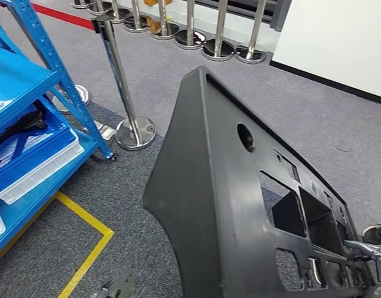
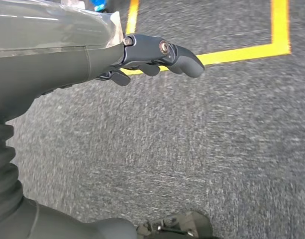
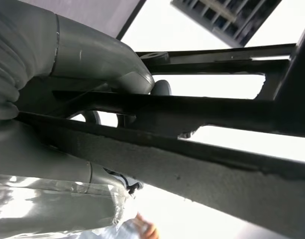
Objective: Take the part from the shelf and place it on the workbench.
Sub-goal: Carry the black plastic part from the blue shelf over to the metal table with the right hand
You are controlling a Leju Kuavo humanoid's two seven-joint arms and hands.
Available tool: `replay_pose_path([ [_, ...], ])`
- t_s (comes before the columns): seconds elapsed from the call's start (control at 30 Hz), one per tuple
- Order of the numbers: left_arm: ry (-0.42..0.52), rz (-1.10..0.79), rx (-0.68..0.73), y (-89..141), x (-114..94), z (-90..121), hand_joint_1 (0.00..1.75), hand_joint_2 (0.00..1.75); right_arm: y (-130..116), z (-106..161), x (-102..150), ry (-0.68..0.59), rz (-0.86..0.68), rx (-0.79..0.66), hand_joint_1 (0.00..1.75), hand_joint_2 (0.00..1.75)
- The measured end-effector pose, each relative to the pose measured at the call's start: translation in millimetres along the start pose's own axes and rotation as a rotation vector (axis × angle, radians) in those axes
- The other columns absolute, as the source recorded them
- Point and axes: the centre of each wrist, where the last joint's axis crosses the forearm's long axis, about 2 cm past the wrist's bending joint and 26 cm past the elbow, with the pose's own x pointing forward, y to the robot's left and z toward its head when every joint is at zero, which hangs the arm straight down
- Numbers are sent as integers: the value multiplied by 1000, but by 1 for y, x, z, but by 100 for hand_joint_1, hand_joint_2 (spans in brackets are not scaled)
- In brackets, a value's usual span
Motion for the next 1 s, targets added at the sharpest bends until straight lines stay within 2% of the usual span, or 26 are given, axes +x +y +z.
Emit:
replay_pose_path([
  [1.0, -18, -10, -5, -1, 2, 0, 0, 175, -15, 9, -1, 34, 33, -28, 175, 175],
])
